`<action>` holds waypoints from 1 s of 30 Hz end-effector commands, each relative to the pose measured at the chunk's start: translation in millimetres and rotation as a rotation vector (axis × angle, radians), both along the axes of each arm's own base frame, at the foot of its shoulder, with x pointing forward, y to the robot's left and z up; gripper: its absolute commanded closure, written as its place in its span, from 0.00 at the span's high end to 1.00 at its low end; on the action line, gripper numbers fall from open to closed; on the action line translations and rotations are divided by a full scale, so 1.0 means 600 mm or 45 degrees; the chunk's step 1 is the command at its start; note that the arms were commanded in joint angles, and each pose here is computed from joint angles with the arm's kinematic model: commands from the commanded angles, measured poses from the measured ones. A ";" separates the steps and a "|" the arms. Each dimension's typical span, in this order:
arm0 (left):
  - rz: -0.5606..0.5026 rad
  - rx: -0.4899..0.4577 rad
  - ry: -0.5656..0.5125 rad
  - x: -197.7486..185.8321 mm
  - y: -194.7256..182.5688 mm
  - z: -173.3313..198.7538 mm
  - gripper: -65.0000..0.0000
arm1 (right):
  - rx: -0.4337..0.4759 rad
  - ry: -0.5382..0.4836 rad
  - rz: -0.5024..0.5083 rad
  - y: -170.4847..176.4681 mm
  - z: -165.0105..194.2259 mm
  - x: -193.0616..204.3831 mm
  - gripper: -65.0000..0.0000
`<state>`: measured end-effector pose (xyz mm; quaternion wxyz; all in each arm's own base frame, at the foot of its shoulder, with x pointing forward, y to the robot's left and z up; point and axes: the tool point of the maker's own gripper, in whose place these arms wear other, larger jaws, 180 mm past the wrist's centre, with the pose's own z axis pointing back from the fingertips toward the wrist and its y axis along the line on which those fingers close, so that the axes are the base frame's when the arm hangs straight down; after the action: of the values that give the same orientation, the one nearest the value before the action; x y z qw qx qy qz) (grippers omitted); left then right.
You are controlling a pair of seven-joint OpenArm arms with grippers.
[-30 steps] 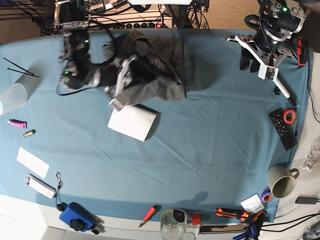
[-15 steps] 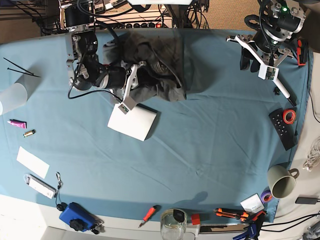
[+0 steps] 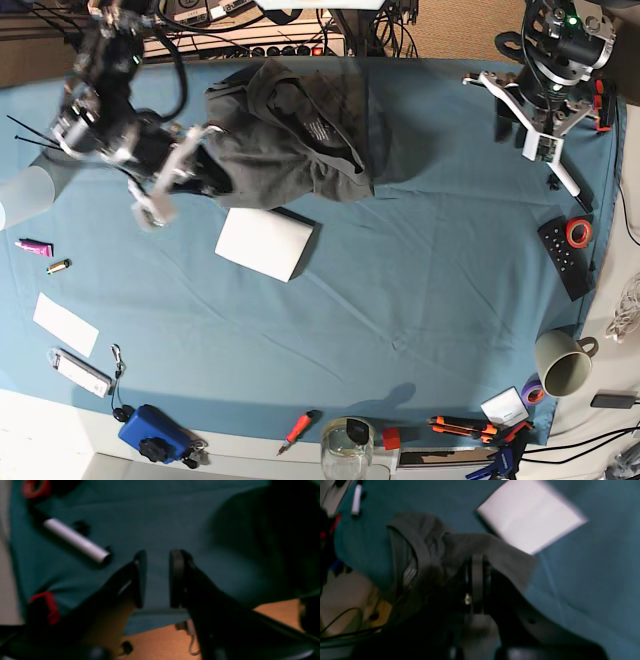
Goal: Fold the T-shirt properly
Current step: 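Release the shirt and raise the right gripper away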
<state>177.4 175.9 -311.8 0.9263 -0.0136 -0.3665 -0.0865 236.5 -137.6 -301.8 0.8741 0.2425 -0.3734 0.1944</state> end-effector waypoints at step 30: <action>0.073 0.135 0.588 -0.241 0.038 -0.074 0.00 | -0.442 0.671 -0.146 -0.132 -0.111 -0.363 0.00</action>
<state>32.5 198.6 -360.6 0.9881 0.0238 -0.1349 -0.0700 19.7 -216.1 -372.1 0.9795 0.1116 -0.1080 0.1285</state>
